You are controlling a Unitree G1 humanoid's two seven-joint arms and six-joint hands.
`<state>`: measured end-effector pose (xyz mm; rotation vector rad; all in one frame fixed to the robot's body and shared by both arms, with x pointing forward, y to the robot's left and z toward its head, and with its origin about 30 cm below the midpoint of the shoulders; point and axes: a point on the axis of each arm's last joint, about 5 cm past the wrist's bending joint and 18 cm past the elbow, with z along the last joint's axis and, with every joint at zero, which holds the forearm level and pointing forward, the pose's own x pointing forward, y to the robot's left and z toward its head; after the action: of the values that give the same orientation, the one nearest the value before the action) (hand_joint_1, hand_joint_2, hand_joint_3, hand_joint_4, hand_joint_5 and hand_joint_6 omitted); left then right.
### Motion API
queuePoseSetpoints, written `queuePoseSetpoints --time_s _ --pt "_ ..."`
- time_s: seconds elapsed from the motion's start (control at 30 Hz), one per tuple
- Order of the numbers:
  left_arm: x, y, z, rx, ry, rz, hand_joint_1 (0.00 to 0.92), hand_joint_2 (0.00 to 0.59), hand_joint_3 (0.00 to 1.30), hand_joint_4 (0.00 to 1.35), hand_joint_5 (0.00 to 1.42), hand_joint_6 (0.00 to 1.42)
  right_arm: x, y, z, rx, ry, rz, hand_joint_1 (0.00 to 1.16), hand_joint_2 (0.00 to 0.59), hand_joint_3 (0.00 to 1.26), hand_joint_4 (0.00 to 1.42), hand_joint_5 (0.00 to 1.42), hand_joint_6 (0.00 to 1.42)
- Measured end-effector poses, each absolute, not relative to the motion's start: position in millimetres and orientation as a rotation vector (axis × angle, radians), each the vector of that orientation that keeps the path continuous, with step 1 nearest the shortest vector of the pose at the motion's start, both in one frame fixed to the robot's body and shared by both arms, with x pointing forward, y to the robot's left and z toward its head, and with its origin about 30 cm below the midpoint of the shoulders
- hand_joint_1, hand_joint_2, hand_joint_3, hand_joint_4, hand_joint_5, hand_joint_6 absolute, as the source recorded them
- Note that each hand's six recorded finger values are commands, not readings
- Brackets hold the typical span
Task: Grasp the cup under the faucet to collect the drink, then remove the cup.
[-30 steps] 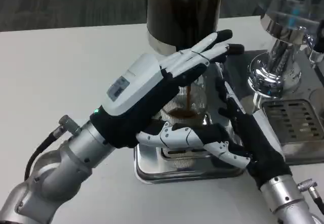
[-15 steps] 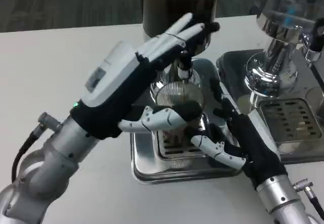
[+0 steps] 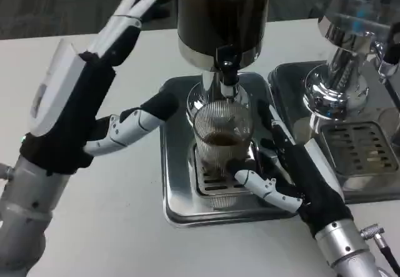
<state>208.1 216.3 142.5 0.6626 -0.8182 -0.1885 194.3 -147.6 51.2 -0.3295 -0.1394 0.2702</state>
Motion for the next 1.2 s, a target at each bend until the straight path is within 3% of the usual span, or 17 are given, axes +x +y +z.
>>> queuePoseSetpoints --time_s 0.5,0.87,1.2 --pt "165 248 110 0.666 -0.607 0.067 0.0 0.199 0.12 0.0 0.18 0.16 199 -143 48 -0.317 -0.127 0.279 0.55 0.213 0.0 0.0 0.0 0.11" --pt "151 256 63 0.704 -0.321 0.037 0.0 0.201 0.12 0.0 0.19 0.15 199 -135 46 -0.345 -0.126 0.309 0.61 0.186 0.0 0.0 0.0 0.05" --pt "159 259 55 0.712 -0.281 -0.024 0.0 0.213 0.13 0.0 0.19 0.15 202 -131 48 -0.361 -0.132 0.288 0.65 0.174 0.0 0.0 0.0 0.03"
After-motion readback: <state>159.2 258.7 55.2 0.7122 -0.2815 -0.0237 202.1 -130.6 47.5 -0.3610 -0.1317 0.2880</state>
